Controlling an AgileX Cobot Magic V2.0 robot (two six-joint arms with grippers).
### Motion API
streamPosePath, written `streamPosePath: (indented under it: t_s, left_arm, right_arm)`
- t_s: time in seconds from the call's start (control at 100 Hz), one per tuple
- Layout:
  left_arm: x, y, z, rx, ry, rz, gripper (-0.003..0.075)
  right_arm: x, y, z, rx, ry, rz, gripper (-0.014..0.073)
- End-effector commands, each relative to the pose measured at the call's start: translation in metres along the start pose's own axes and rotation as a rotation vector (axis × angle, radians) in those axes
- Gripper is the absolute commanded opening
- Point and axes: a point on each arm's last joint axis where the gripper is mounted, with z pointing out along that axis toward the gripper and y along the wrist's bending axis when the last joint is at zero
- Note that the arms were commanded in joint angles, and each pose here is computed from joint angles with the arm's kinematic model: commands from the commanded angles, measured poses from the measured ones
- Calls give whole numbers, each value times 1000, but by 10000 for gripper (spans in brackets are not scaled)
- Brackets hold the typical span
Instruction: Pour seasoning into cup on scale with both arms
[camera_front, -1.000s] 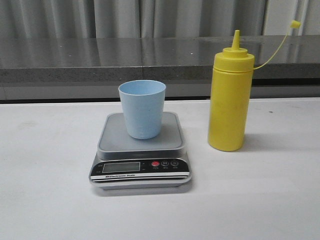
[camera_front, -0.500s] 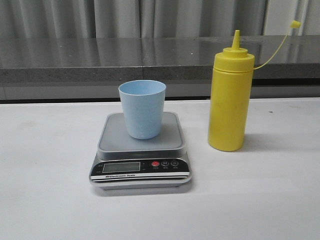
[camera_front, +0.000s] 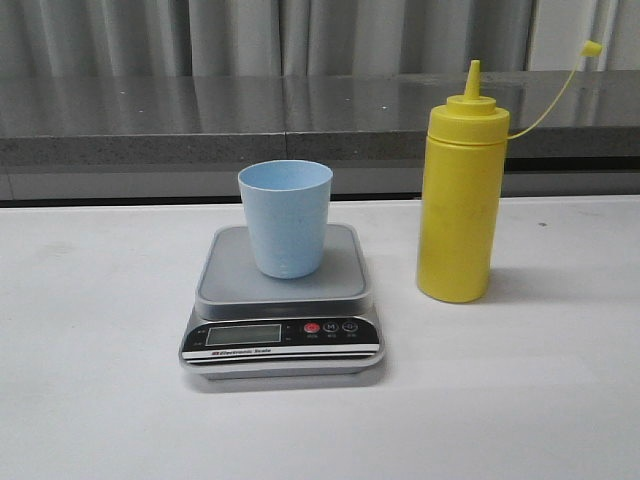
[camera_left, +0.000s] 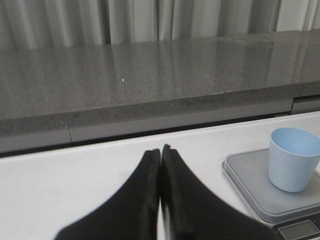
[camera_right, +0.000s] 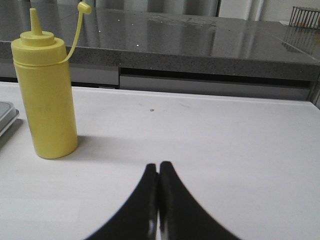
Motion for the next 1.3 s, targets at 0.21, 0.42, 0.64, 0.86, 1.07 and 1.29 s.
streamPosePath:
  t_s: [0.21,0.42,0.64,0.86,1.07,1.29]
  left_arm:
    - [16,-2,8,-6,-186,123,-20]
    - [45,6,8,-107,-157,125,-20]
    - [68,6,-2,-148,-180,125,-20]
    - [80,5,-11,-150,-217,118,-20]
    - [82,4,-13,-148,-202,112,-20]
    - [83,4,-13,-146,-197,89,-20]
  right_arm:
    - [-16,0,-4,0,-125,-1,-66]
    - [-16,0,-4,0,-125,-1,-66]
    - [-16,0,-4,0,-125,-1,-66]
    - [-16,0,-4,0,-125,-1,-66]
    - [-16,0,-4,0,-124,-1,-66]
    - [-16,0,-4,0,-124,-1,-66]
